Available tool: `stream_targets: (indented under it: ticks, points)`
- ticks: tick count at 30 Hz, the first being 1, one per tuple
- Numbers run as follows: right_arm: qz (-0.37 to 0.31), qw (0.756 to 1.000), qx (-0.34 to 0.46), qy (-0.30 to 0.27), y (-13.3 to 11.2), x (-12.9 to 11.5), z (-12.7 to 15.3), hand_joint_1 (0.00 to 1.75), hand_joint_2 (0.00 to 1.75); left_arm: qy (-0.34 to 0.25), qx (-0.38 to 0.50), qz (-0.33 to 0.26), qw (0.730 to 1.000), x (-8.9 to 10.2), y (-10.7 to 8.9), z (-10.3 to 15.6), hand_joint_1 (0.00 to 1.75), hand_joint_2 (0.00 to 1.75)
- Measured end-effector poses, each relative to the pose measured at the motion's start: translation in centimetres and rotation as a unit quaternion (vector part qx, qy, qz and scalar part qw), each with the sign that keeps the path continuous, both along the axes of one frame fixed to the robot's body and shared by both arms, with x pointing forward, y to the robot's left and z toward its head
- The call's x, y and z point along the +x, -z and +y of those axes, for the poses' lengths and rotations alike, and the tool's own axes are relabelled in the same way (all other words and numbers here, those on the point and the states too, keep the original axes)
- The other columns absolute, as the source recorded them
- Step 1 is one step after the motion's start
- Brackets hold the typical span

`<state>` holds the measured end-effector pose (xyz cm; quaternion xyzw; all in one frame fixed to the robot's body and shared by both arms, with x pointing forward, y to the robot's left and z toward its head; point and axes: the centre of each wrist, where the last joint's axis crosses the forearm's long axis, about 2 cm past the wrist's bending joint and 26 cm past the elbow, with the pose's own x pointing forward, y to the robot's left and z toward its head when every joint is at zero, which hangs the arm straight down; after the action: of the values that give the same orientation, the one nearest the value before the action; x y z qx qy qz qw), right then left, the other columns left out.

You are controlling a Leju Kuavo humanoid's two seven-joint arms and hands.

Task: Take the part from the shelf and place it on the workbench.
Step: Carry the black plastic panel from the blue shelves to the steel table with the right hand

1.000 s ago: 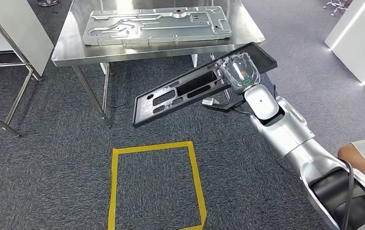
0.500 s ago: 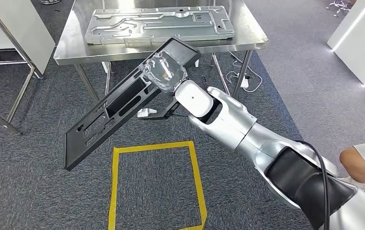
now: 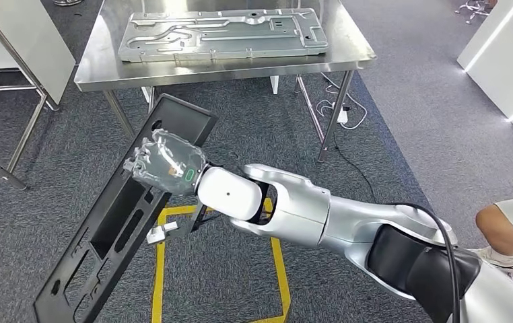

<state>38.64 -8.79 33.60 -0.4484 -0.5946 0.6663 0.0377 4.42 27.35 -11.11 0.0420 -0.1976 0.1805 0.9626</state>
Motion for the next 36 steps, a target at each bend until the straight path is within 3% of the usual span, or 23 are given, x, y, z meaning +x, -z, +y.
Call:
stream_targets:
  ticks: [7, 15, 25, 36]
  points:
    - [-0.118, 0.991, 0.018, -0.054, -1.7, -2.7, 1.0, 1.75, 1.75, -0.009, 0.003, 0.01, 1.0, -0.1, 0.0, 0.0, 0.0, 0.0]
    - [-0.195, 0.979, 0.045, -0.043, -7.9, -3.0, -1.5, 1.75, 1.75, -0.015, 0.005, 0.016, 1.0, -0.4, 0.0, -0.1, 0.0, 0.0]
    - [-0.204, 0.977, 0.058, -0.014, -10.3, -2.4, -4.0, 1.75, 1.75, -0.018, 0.003, 0.017, 1.0, -0.4, 0.0, -0.3, 0.0, 0.0]
    - [-0.204, 0.977, 0.055, 0.005, -10.4, -1.8, -5.4, 1.75, 1.75, -0.021, -0.003, 0.014, 1.0, -0.4, 0.0, -0.4, 0.0, 0.0]
